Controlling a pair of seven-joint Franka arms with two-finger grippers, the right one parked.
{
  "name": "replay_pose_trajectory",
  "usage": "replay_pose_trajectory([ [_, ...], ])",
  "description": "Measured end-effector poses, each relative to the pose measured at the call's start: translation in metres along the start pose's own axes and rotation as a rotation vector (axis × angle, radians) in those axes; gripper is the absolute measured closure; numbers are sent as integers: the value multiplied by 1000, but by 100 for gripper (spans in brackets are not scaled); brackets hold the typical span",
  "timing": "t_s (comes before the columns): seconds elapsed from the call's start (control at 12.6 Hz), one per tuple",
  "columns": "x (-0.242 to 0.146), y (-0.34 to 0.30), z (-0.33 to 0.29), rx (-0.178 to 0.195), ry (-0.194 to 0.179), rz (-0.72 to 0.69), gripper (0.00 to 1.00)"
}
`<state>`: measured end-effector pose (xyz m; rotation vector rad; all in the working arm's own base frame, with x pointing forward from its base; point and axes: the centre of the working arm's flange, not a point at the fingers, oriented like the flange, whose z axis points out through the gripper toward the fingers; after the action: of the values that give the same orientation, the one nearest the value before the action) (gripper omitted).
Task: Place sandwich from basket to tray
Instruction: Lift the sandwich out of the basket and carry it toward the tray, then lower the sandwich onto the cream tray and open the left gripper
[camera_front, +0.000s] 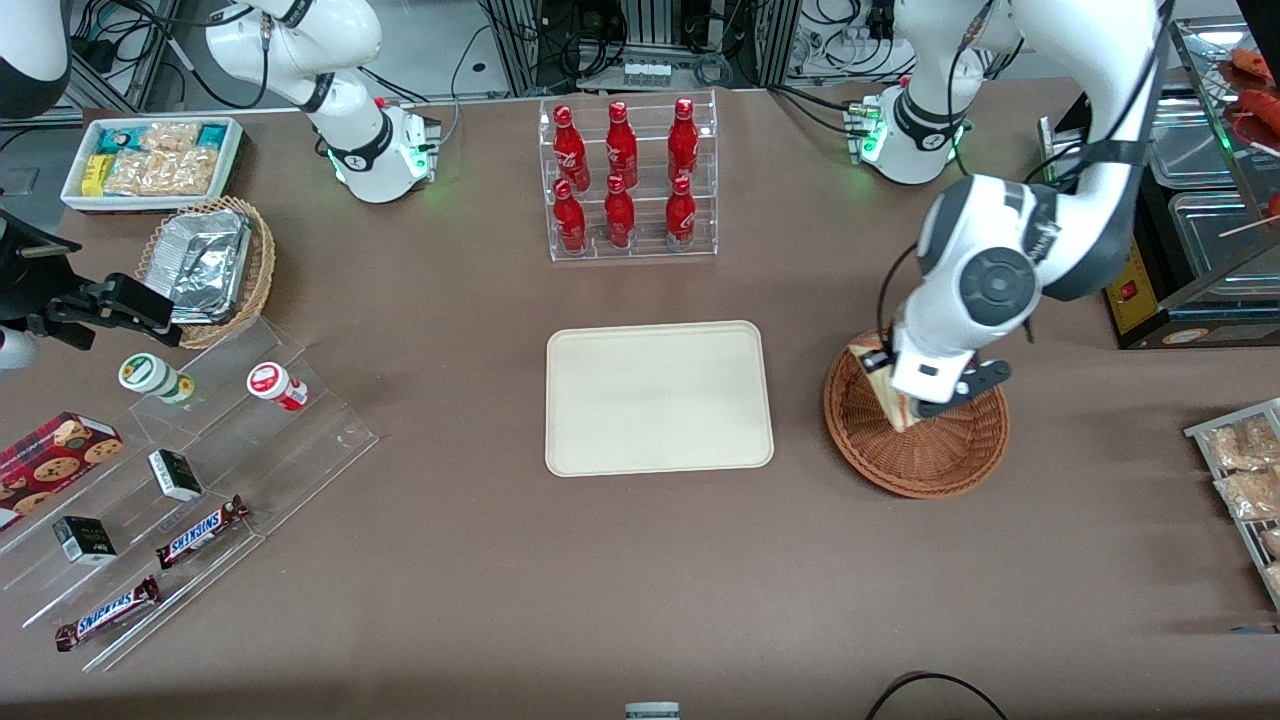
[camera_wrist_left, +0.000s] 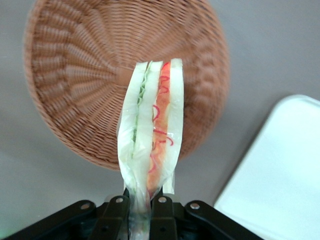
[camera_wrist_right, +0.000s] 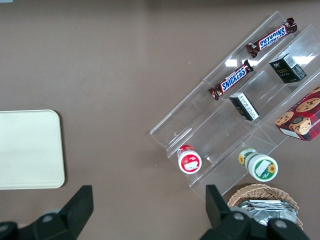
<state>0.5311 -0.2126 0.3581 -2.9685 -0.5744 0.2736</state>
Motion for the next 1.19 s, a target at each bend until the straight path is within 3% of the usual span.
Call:
replay_pose_trajectory([
  [0.4, -46, 98, 1, -5, 31, 159, 86],
  [1.19, -112, 263, 72, -10, 31, 159, 86],
])
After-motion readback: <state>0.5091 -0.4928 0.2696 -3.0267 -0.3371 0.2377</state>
